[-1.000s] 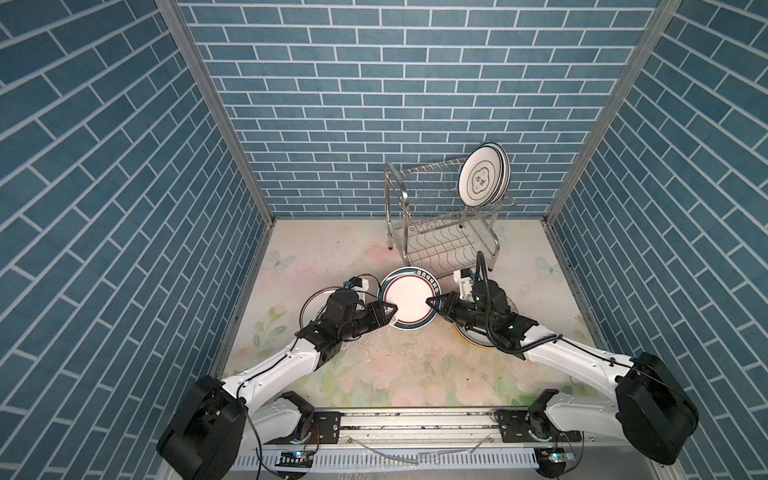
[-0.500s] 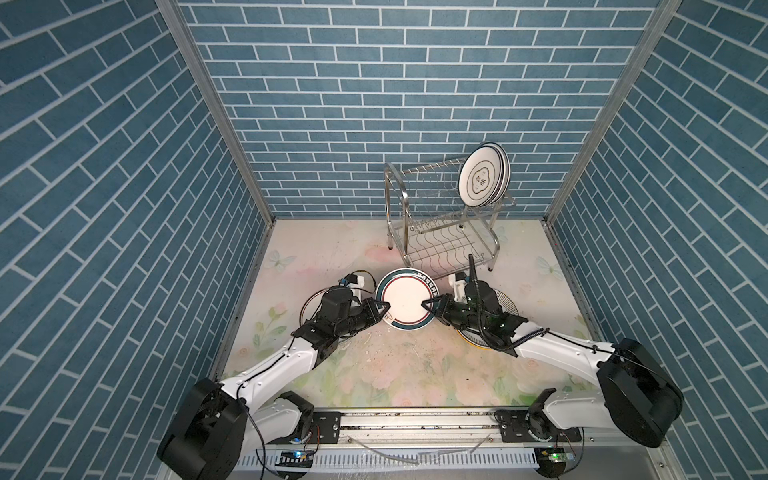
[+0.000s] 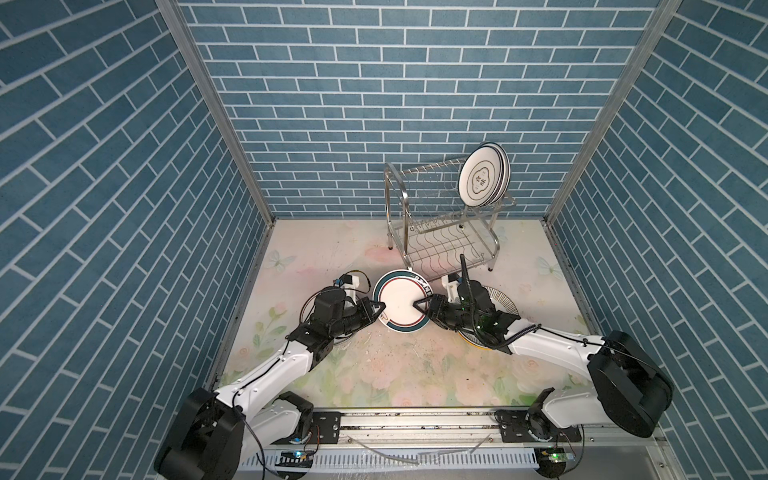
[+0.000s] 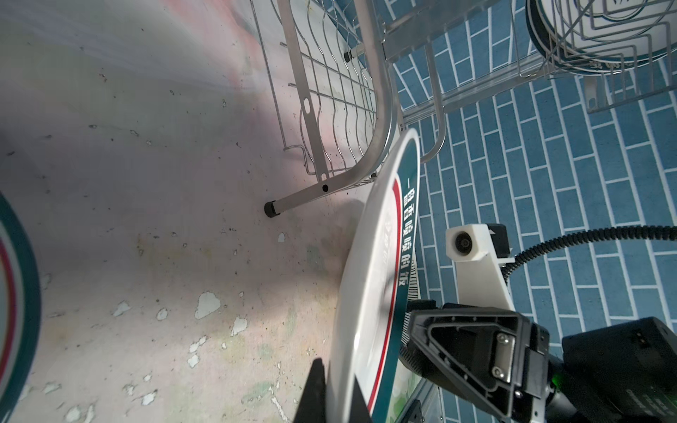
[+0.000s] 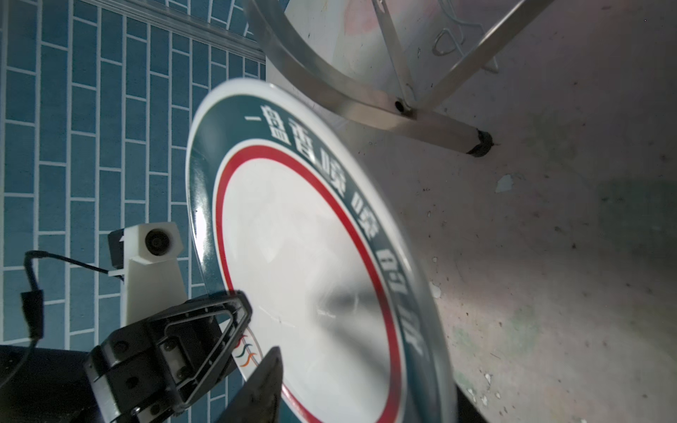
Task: Unload the plates from the dish rack
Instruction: Place the plate among the plates, then pick up the plate from the dish rack.
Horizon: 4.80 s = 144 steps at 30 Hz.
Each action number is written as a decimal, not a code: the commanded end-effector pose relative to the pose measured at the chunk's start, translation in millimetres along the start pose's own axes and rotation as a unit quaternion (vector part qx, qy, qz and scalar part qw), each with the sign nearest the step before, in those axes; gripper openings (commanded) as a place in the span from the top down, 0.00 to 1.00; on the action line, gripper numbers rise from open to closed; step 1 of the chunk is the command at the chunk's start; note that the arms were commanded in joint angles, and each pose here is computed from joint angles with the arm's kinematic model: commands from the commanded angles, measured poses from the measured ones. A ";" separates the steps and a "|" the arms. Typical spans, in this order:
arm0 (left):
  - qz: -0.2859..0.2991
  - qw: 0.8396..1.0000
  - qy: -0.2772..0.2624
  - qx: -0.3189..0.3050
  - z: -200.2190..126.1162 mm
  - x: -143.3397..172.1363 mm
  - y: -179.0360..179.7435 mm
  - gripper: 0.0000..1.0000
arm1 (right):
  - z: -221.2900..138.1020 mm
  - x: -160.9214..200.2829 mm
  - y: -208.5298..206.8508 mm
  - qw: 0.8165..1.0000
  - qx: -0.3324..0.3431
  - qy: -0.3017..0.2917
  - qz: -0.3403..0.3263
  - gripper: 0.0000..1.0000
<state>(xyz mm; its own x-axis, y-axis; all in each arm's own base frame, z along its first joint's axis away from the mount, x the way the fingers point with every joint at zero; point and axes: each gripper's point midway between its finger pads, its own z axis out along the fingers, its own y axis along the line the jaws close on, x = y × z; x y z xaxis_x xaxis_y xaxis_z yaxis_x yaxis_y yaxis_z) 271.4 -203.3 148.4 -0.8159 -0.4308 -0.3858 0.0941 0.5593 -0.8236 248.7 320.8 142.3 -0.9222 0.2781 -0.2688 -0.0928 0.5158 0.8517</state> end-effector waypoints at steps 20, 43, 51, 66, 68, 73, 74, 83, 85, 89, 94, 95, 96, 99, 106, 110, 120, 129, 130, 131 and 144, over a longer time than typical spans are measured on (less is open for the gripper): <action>-0.107 0.982 -0.100 -0.116 -89.0 -42.1 99.0 1.00 | -93.0 -40.4 -1.1 0.981 0.129 -0.102 -0.101 0.32; -0.163 0.962 -0.134 -0.174 -110.8 -46.7 159.2 1.00 | -133.4 -47.0 -35.8 0.977 0.157 -0.118 -0.082 0.30; -0.163 0.962 -0.122 -0.183 -108.5 -41.4 165.0 0.76 | -134.2 -46.5 -39.3 0.977 0.161 -0.117 -0.079 0.30; -0.189 0.946 -0.118 -0.237 -119.3 -31.5 178.5 0.29 | -132.0 -45.4 -43.1 0.977 0.160 -0.117 -0.077 0.30; -0.188 0.944 -0.117 -0.244 -121.0 -31.7 178.5 0.27 | -132.1 -45.3 -44.4 0.976 0.163 -0.117 -0.079 0.30; -0.188 0.939 -0.107 -0.267 -124.8 -31.8 182.7 0.01 | -135.1 -46.6 -48.5 0.973 0.175 -0.120 -0.087 0.30; -0.190 0.938 -0.103 -0.270 -124.5 -30.7 183.9 0.01 | -135.7 -46.8 -49.1 0.973 0.177 -0.120 -0.088 0.30; -0.178 0.934 -0.086 -0.298 -126.8 -29.9 181.1 0.01 | -141.2 -48.7 -49.2 0.970 0.183 -0.121 -0.105 0.30; -0.168 0.933 -0.091 -0.304 -131.5 -33.2 175.0 0.01 | -144.3 -52.0 -52.3 0.966 0.195 -0.129 -0.108 0.30; -0.156 0.934 -0.097 -0.306 -139.1 -38.8 161.2 0.01 | -149.9 -57.6 -53.3 0.961 0.210 -0.137 -0.116 0.30; -0.149 0.933 -0.097 -0.312 -144.2 -40.9 154.1 0.01 | -164.7 -69.4 -51.3 0.948 0.243 -0.157 -0.129 0.29; -0.143 0.933 -0.098 -0.314 -145.6 -42.4 151.1 0.01 | -169.0 -72.0 -51.3 0.945 0.253 -0.163 -0.131 0.28; -0.134 0.933 -0.099 -0.319 -148.3 -45.0 146.5 0.01 | -175.3 -77.1 -50.5 0.939 0.265 -0.173 -0.133 0.26; -0.102 0.935 -0.104 -0.322 -155.2 -57.2 125.0 0.01 | -197.7 -96.3 -41.3 0.920 0.298 -0.210 -0.145 0.22; -0.006 0.949 -0.105 -0.296 -149.5 -92.2 46.5 0.01 | -261.0 -154.6 16.3 0.865 0.345 -0.316 -0.180 0.06; 0.070 0.956 -0.094 -0.271 -129.5 -102.9 -9.8 0.01 | -282.4 -184.0 56.4 0.846 0.343 -0.354 -0.202 0.01; 0.206 0.953 -0.039 -0.220 -60.2 -85.4 -103.0 0.01 | -274.9 -249.4 142.1 0.847 0.311 -0.357 -0.242 0.01; 0.257 0.942 -0.015 -0.215 -33.7 -67.3 -125.3 0.01 | -211.3 -299.7 164.5 0.883 0.267 -0.311 -0.230 0.01; 0.258 0.942 -0.015 -0.216 -34.0 -67.0 -124.7 0.01 | -207.1 -303.3 164.8 0.884 0.264 -0.310 -0.228 0.01; 0.258 0.941 -0.015 -0.217 -34.3 -66.4 -123.3 0.01 | -201.6 -306.8 163.7 0.886 0.263 -0.308 -0.225 0.01; 0.259 0.944 -0.026 -0.202 -41.6 -65.4 -122.1 0.01 | -172.1 -319.3 151.4 0.899 0.253 -0.295 -0.202 0.01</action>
<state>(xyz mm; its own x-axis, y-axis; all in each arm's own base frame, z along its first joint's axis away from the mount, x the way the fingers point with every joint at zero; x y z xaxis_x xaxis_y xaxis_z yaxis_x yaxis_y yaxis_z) 288.3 -216.2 290.2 -0.7044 -0.0569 -0.7075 0.2323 0.9234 -0.3055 464.4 169.9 423.1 -0.4935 0.2514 -0.8326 -0.0507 0.9474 0.3160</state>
